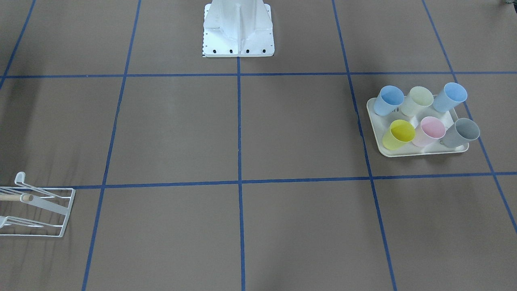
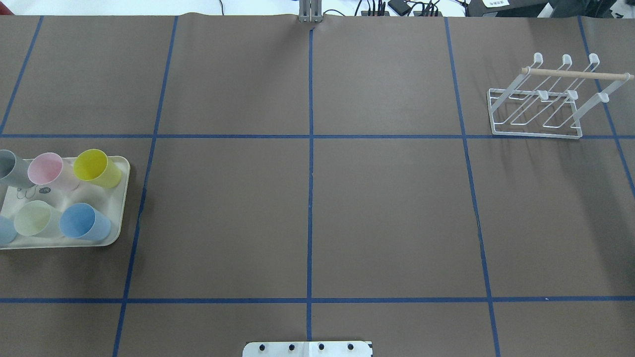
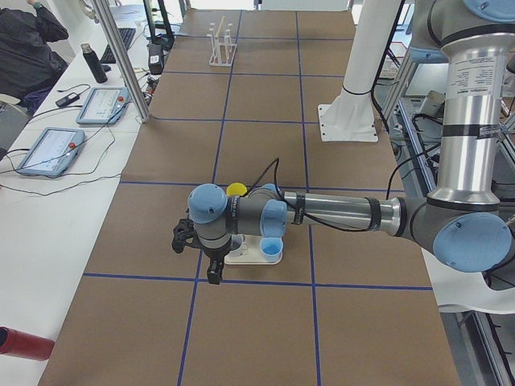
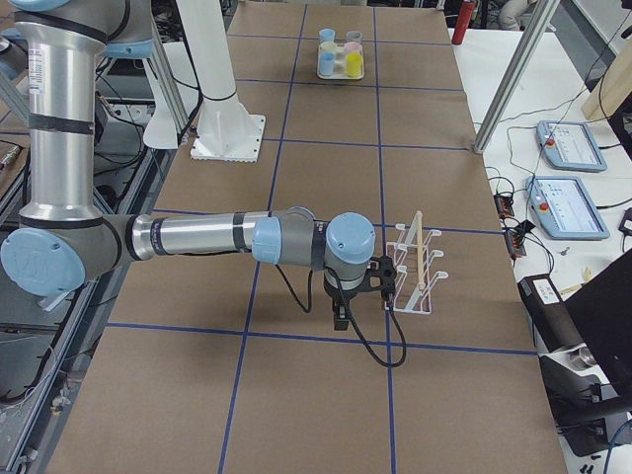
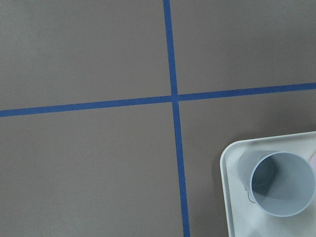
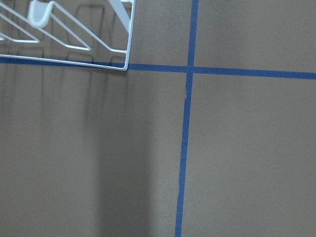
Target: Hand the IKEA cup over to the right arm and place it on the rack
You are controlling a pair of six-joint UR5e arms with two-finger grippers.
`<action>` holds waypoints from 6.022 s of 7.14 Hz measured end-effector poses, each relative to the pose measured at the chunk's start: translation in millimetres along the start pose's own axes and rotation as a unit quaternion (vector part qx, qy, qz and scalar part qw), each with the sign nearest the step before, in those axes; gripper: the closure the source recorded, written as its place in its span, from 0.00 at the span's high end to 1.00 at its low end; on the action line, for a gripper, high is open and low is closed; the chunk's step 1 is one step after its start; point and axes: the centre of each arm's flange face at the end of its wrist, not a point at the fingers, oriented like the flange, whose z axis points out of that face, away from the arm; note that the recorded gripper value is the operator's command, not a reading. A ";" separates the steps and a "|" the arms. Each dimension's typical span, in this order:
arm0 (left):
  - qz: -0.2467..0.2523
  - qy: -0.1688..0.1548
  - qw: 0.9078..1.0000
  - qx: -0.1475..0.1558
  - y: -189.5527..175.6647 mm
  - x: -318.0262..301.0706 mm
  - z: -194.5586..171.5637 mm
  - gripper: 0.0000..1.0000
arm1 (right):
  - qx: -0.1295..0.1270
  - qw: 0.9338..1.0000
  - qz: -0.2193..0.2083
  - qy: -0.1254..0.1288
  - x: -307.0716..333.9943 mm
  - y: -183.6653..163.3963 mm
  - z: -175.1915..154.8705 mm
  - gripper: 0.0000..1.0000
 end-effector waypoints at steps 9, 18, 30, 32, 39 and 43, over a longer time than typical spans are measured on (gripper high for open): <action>0.067 0.013 0.997 0.030 -40.8 65.2 -20.0 1.00 | 0.066 0.996 -0.059 -0.009 -29.8 -24.7 -19.5 1.00; 0.079 0.081 0.992 0.062 -30.0 64.3 18.2 0.96 | 0.072 0.990 -0.112 -0.046 -142.9 -98.1 -28.0 1.00; 0.024 0.055 0.997 0.058 -3.3 83.5 129.0 0.28 | 0.070 0.995 -0.021 -0.064 -167.2 -98.7 -22.2 1.00; 0.025 0.056 0.996 0.057 -3.2 83.7 128.8 0.28 | 0.070 0.995 -0.021 -0.064 -167.2 -98.7 -22.2 1.00; 0.026 0.054 0.997 0.049 9.1 79.7 134.2 0.32 | 0.067 0.995 -0.020 -0.067 -166.6 -97.9 -21.1 1.00; 0.027 0.055 0.997 0.045 13.3 80.0 136.9 0.00 | 0.066 0.995 -0.018 -0.068 -165.8 -97.5 -20.2 1.00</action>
